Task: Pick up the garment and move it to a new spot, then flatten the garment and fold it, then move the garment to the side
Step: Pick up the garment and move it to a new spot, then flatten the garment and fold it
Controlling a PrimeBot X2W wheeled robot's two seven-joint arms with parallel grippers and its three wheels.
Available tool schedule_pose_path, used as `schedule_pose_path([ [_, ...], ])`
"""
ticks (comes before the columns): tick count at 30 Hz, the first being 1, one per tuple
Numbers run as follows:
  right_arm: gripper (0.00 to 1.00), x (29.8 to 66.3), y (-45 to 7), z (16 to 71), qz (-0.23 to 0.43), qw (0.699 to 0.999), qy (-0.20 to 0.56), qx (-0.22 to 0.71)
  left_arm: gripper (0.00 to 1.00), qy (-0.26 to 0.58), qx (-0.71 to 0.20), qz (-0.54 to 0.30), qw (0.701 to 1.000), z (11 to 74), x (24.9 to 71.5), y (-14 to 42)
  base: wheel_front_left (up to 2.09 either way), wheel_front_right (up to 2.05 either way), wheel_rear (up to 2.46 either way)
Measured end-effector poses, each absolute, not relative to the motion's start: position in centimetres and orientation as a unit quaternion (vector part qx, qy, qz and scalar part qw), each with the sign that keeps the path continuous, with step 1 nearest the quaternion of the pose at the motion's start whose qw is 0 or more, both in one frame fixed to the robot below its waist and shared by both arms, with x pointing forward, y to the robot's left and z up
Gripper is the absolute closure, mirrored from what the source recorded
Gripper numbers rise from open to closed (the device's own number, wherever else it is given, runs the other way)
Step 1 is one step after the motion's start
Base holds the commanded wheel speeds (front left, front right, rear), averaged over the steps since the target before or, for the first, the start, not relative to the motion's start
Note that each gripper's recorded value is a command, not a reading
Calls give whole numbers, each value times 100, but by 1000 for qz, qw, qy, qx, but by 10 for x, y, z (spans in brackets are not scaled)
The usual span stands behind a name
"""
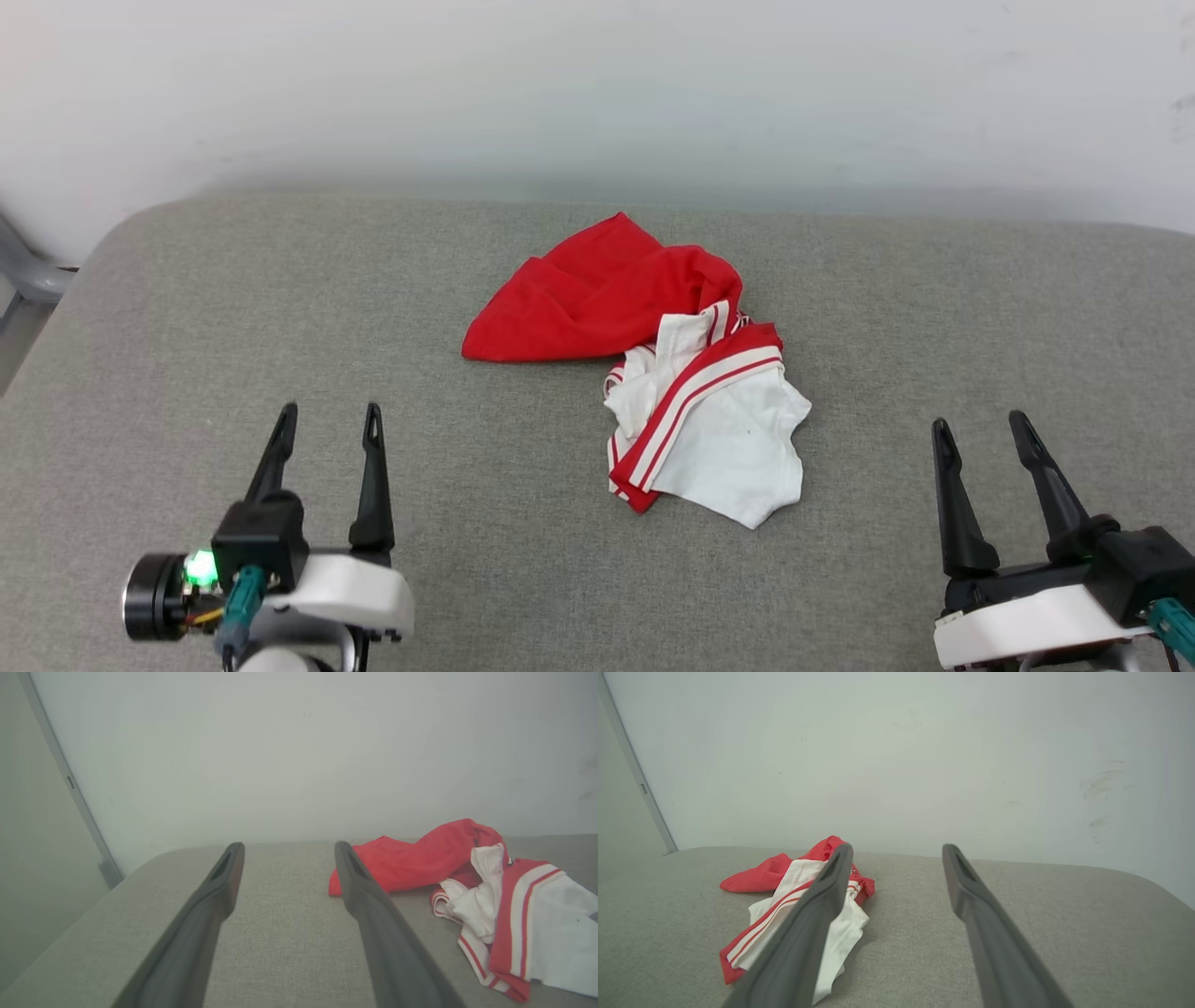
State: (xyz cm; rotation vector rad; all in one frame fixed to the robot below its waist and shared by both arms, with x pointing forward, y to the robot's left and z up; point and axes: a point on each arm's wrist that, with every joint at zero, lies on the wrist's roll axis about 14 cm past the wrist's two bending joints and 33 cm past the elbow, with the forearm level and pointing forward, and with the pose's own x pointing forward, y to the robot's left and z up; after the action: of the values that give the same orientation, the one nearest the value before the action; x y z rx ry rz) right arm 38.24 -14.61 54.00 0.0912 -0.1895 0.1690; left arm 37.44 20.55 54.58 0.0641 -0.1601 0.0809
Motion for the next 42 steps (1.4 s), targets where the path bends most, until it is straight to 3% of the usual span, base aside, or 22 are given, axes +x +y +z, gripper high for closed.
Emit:
schedule_pose_path([
  [15, 0, 366, -152, 529, 74, 993, -77, 55, 0, -60, 31, 52, 996, 522, 339, 209, 0, 0, 0],
  [37, 0, 362, -151, 525, 75, 993, -70, 59, 0, -56, 38, 41, 997, 517, 335, 206, 0, 0, 0],
  [42, 0, 371, -154, 546, 74, 991, -103, 35, 0, -53, 35, 41, 997, 515, 336, 205, 0, 0, 0],
])
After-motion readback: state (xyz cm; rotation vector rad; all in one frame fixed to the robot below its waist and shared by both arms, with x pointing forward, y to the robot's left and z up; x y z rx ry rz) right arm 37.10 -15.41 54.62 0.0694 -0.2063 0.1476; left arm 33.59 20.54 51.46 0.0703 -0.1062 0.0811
